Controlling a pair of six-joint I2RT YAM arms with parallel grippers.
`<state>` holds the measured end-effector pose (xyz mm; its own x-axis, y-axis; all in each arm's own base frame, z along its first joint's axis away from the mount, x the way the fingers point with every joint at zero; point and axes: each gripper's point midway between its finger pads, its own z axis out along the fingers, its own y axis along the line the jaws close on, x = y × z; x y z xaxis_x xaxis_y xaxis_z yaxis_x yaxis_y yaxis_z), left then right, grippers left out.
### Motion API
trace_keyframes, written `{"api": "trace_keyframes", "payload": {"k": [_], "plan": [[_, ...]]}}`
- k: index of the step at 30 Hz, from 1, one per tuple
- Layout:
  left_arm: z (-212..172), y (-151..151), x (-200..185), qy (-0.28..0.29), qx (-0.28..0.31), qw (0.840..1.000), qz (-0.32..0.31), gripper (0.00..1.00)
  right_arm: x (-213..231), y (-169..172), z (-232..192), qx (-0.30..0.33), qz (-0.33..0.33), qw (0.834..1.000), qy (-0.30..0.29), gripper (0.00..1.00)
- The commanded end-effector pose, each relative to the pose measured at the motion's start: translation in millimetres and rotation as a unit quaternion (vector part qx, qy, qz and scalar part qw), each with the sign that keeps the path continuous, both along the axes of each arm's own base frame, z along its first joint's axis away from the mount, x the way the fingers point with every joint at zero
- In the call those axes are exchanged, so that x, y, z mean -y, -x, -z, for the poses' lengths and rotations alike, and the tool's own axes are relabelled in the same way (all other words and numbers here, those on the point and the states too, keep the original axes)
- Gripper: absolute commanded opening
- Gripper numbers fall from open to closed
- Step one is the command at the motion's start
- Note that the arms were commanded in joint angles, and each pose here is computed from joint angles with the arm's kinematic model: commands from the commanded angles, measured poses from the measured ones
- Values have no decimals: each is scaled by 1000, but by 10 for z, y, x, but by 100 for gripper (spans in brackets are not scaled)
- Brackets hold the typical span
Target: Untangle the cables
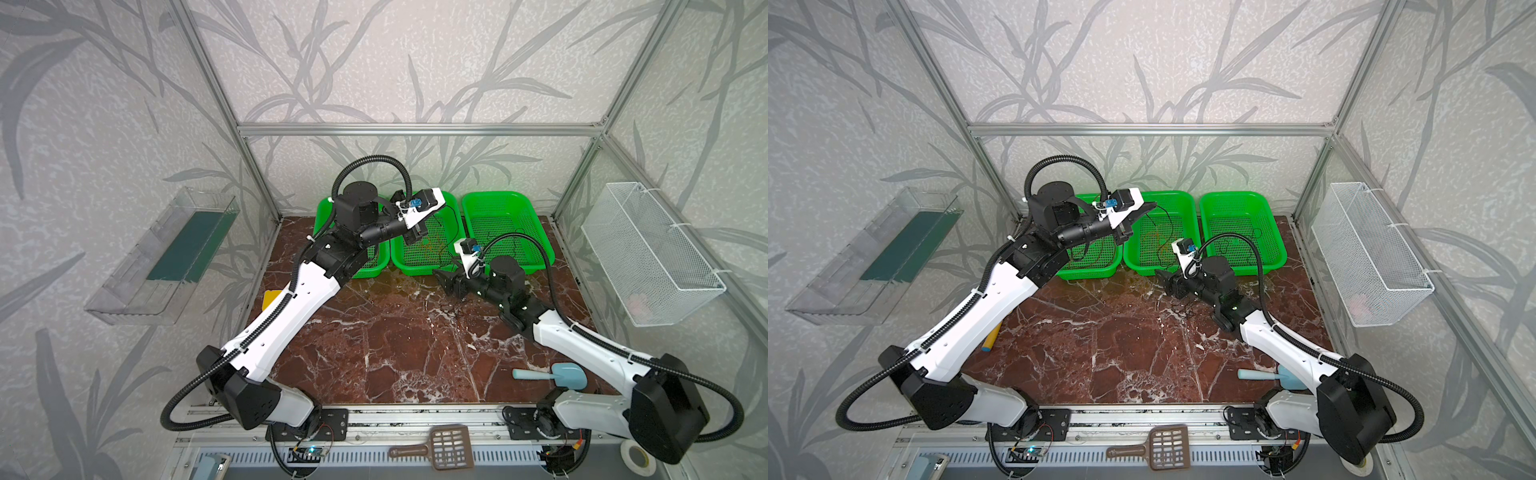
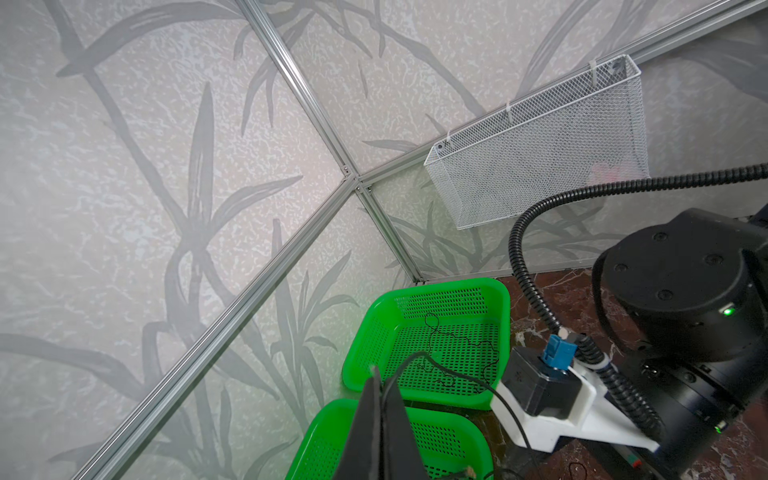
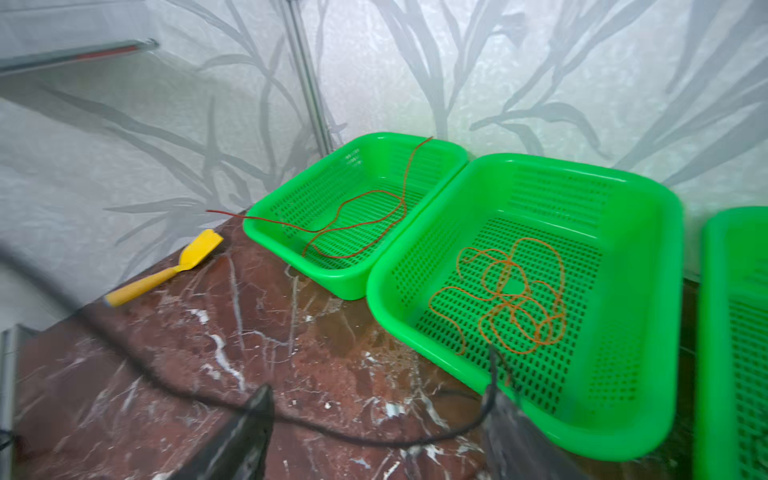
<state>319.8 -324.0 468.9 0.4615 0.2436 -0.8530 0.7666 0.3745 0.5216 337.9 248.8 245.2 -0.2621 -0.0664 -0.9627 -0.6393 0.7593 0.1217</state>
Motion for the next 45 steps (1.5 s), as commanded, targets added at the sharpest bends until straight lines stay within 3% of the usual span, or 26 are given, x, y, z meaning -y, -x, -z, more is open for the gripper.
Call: {"api": "trace_keyframes", "payload": {"k": [1, 7, 12, 21, 26, 31, 34, 36, 40, 45], "plan": [[-54, 82, 130, 4, 12, 999, 30, 0, 109, -120, -168, 37, 39, 998, 20, 74], [-71, 140, 230, 10, 12, 999, 44, 0, 87, -148, -296, 58, 38, 998, 13, 71], [-86, 137, 239, 18, 6, 999, 44, 0, 98, -154, -370, 71, 41, 997, 8, 62], [-11, 35, 252, 23, -5, 999, 28, 0, 201, -129, -473, 82, 54, 995, 11, 10], [214, -125, 218, 30, -33, 999, -6, 0, 502, -233, -581, 72, 97, 993, -8, 2], [500, -198, 167, 41, -75, 996, -23, 27, 854, -411, -744, 63, 144, 987, -14, 0], [710, -234, 112, 46, -104, 993, -40, 53, 1085, -547, -881, 60, 173, 983, -17, 0], [889, -265, 74, 45, -129, 989, -53, 65, 1263, -668, -927, 51, 197, 979, -10, 0], [1314, -310, 14, 29, -177, 981, -79, 72, 1650, -997, -856, 9, 256, 967, 9, 0], [1956, -289, -19, -14, -237, 967, -94, 73, 1909, -1420, -613, -23, 302, 952, 56, 0]]}}
